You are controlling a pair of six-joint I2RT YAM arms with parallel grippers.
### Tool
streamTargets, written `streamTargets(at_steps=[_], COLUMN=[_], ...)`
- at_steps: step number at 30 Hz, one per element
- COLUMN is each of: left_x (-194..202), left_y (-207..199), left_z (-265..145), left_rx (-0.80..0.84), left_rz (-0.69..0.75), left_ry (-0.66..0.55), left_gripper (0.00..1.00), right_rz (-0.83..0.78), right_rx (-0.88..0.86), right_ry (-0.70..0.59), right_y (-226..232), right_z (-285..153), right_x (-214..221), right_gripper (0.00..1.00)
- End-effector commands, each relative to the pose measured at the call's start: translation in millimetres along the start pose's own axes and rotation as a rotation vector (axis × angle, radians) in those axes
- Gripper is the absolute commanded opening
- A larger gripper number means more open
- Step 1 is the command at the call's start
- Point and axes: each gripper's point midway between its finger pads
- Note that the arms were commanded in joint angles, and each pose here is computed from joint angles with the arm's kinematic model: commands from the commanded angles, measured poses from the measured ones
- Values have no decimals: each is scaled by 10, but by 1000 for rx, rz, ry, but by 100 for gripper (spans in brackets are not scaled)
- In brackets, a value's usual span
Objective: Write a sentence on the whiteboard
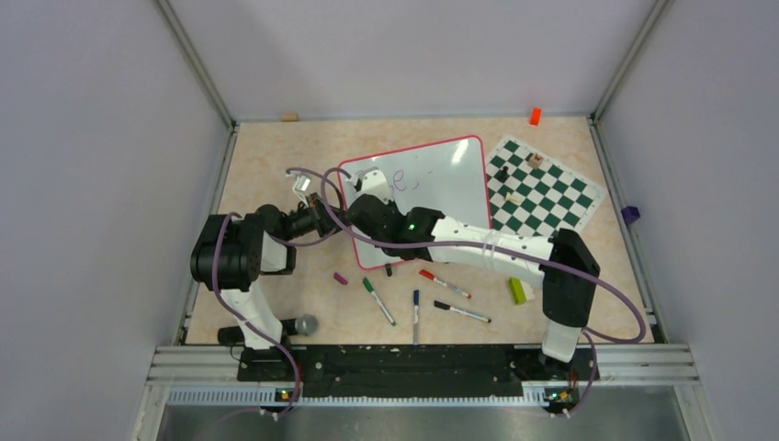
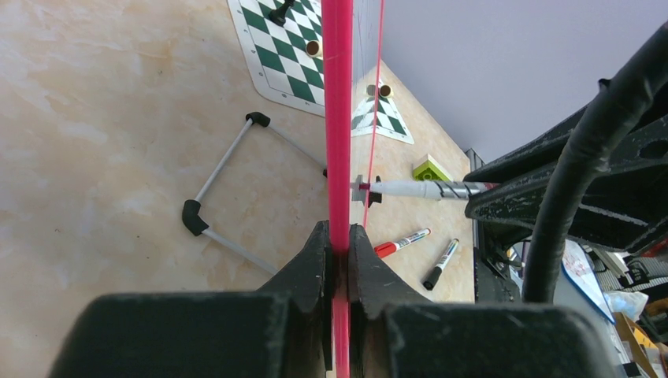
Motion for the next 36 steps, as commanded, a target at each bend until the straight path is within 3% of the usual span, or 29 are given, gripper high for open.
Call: streamTargets(at_steps=[1, 11, 36], left_x=[-92, -92, -93], left_y=[-44, -45, -42], left_z=[-1, -4, -1], left_rx=[38, 38, 38], left_rz=[128, 127, 126], left_ry=[-19, -19, -19], left_gripper=[0, 0, 0], right_rz=[34, 73, 40], right_rx=[48, -3, -27], right_ry=[-80, -105, -40], right_y=[-106, -151, -113], right_z=[-95, -272, -34], right_x=[-336, -456, -330], right_gripper=[0, 0, 0])
Point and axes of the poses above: each gripper's point midway between its finger pads, its own z axis out along the fingers, its own y axis along the line the jaws close on, x = y × z, and after that the axes turned 12 degrees about z, right-handed
